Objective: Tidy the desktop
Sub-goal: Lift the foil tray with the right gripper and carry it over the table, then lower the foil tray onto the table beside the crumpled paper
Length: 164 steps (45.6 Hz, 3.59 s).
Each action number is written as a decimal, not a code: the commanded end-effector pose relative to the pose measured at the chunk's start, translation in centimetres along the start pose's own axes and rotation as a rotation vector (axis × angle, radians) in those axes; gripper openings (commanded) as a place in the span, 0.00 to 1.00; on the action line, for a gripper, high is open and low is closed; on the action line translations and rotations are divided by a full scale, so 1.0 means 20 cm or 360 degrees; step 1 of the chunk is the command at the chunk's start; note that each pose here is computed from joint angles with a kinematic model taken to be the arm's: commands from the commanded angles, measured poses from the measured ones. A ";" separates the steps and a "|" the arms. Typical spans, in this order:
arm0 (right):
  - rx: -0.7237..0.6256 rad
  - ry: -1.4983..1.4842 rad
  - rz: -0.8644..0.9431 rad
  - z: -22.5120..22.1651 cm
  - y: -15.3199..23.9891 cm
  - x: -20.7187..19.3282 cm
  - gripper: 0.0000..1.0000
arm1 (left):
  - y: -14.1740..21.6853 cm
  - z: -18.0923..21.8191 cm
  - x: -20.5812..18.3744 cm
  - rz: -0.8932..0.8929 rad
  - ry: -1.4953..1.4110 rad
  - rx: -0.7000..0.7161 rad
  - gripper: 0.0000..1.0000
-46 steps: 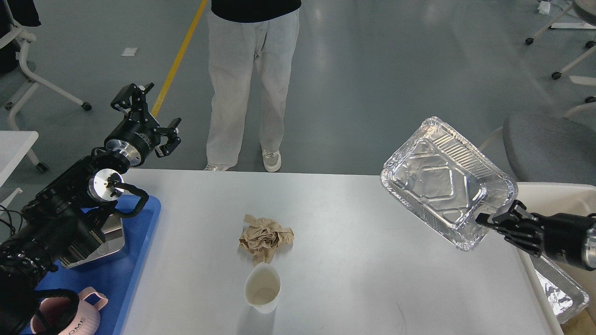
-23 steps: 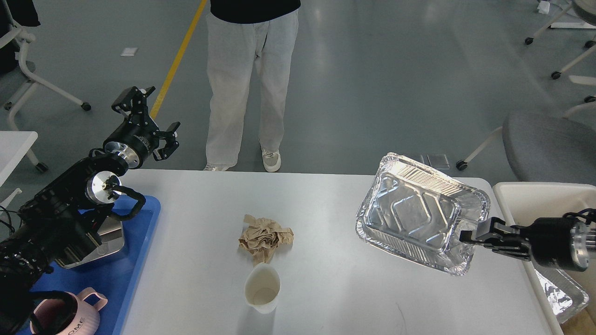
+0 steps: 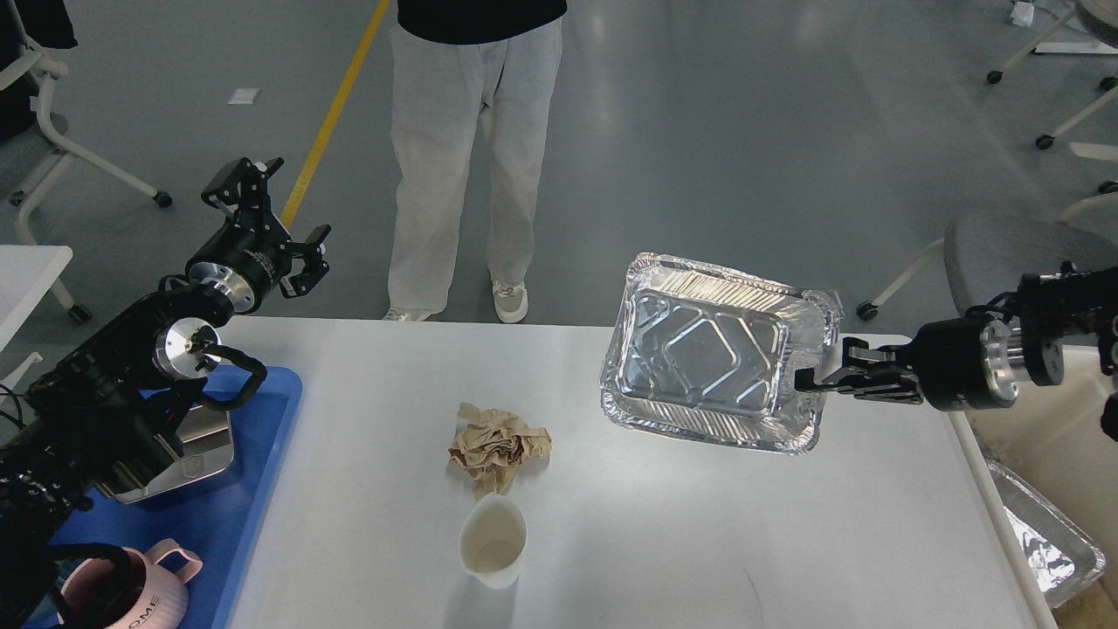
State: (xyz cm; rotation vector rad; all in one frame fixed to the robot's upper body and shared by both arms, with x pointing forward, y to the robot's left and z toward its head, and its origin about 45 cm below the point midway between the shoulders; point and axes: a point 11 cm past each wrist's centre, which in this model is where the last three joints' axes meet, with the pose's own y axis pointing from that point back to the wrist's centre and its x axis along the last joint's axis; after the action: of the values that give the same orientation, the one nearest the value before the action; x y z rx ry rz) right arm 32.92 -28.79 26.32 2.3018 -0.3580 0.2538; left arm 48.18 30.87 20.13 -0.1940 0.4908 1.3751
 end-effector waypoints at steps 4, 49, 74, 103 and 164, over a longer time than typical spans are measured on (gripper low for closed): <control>0.0036 0.0015 -0.0089 -0.05 -0.12 -0.02 0.00 | 0.00 -0.01 0.00 -0.0003 -0.0023 0.0019 0.98; -0.0177 0.0286 -0.0495 -0.31 -0.31 0.17 0.00 | 0.01 -0.07 -0.01 -0.0029 -0.0047 0.0064 0.98; -0.0188 0.0203 -0.0559 -0.31 -0.31 0.15 0.00 | 0.03 -0.09 0.00 -0.0055 -0.0058 0.0071 0.98; -0.0646 0.0457 -0.0686 -0.26 -0.29 0.16 0.00 | 0.03 -0.13 -0.03 -0.0126 -0.0033 0.0083 0.98; -0.0420 -0.0085 -0.0675 -0.27 -0.33 0.15 0.00 | 0.08 -0.19 0.03 -0.0103 -0.0017 0.0085 0.98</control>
State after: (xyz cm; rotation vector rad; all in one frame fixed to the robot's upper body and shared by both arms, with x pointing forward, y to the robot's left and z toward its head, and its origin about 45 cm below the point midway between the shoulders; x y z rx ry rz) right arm 37.64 -20.72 26.77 2.0806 0.0683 -0.0584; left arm 45.96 29.96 16.87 -0.1548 0.5105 1.2925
